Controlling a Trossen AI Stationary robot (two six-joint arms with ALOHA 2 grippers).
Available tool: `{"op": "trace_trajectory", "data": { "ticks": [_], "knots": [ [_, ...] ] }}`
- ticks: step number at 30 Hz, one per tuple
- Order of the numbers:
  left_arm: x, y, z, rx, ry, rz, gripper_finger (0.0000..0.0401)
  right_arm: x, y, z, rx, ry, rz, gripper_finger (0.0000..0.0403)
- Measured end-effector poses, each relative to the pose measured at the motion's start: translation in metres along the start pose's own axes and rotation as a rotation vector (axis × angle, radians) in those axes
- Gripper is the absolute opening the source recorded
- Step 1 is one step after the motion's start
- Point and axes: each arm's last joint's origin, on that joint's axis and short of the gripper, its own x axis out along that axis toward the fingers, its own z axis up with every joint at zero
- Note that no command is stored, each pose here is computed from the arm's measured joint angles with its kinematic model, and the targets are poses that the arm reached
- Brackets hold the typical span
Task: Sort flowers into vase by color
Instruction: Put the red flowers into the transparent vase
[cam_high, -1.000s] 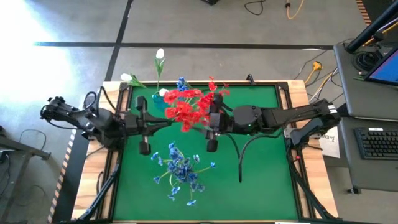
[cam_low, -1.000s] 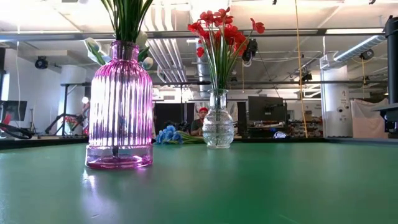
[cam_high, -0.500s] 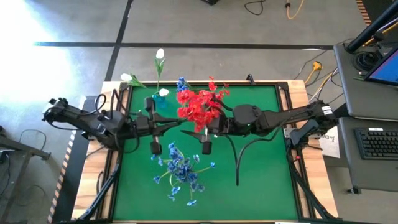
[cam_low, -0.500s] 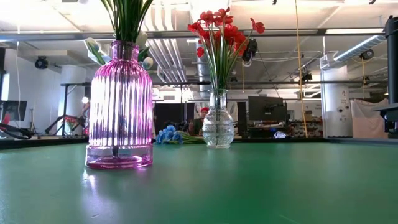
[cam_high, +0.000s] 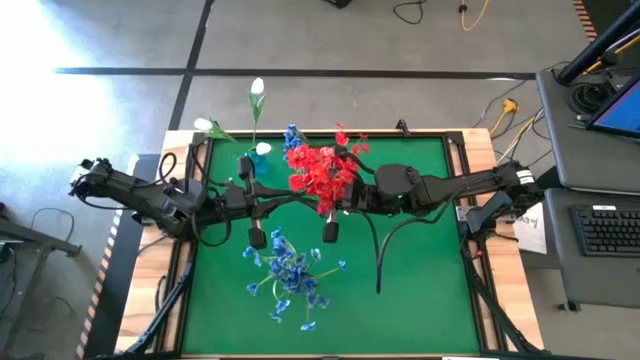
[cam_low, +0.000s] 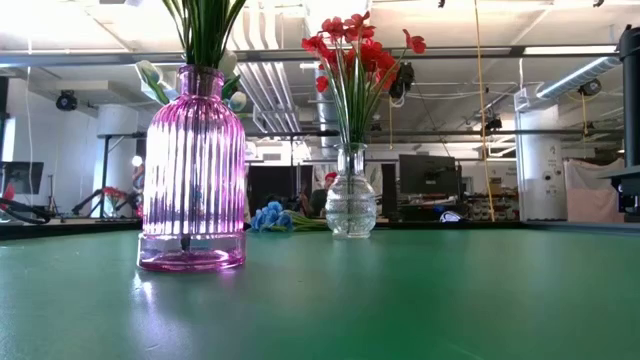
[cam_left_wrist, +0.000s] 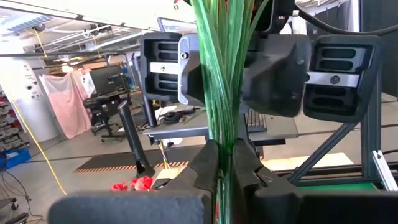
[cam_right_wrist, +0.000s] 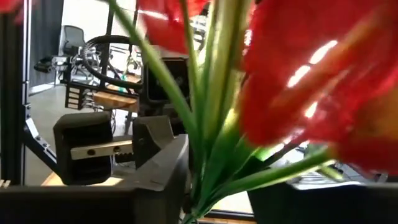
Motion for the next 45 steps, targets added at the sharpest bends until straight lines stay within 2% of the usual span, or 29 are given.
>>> {"op": "trace_trajectory", "data": {
  "ticks": [6, 10, 14, 18, 20, 23, 27, 34, 42, 45],
  "knots": [
    [0.000, 0.001, 0.003, -0.032, -0.029, 0.010, 0.0002, 0.000, -0.001, 0.000, -0.001, -0.001, 0.001, 0.0054],
    [-0.004, 0.004, 0.006, -0.045, -0.033, 0.009, 0.0032, -0.001, -0.001, -0.001, -0.019, 0.017, 0.003, 0.0021],
    [-0.011, 0.008, 0.006, -0.047, 0.000, 0.002, 0.0090, -0.008, -0.004, 0.003, -0.036, 0.053, 0.012, 0.0016],
    [-0.026, 0.017, 0.009, -0.069, 0.029, -0.003, 0.0145, -0.027, -0.014, 0.012, -0.036, 0.137, -0.068, 0.0021],
    [-0.036, 0.023, 0.010, -0.072, 0.048, -0.006, 0.0165, -0.039, -0.020, 0.016, -0.025, 0.193, -0.102, 0.0021],
    [-0.049, 0.031, 0.009, -0.074, 0.092, -0.014, 0.0184, -0.057, -0.026, 0.017, 0.027, 0.289, -0.094, 0.0018],
    [-0.067, 0.042, 0.009, -0.086, 0.136, -0.020, 0.0192, -0.082, -0.031, 0.018, 0.111, 0.404, -0.090, 0.0018],
    [-0.089, 0.052, 0.003, -0.122, 0.218, -0.025, 0.0186, -0.122, -0.036, 0.025, 0.232, 0.491, -0.130, 0.0018],
    [-0.093, 0.055, 0.002, -0.135, 0.225, -0.023, 0.0184, -0.162, -0.040, 0.033, 0.340, 0.564, -0.118, 0.0018],
    [-0.092, 0.055, 0.002, -0.130, 0.230, 0.005, 0.0184, -0.175, -0.046, 0.031, 0.343, 0.612, -0.199, 0.0018]
  ]
}}
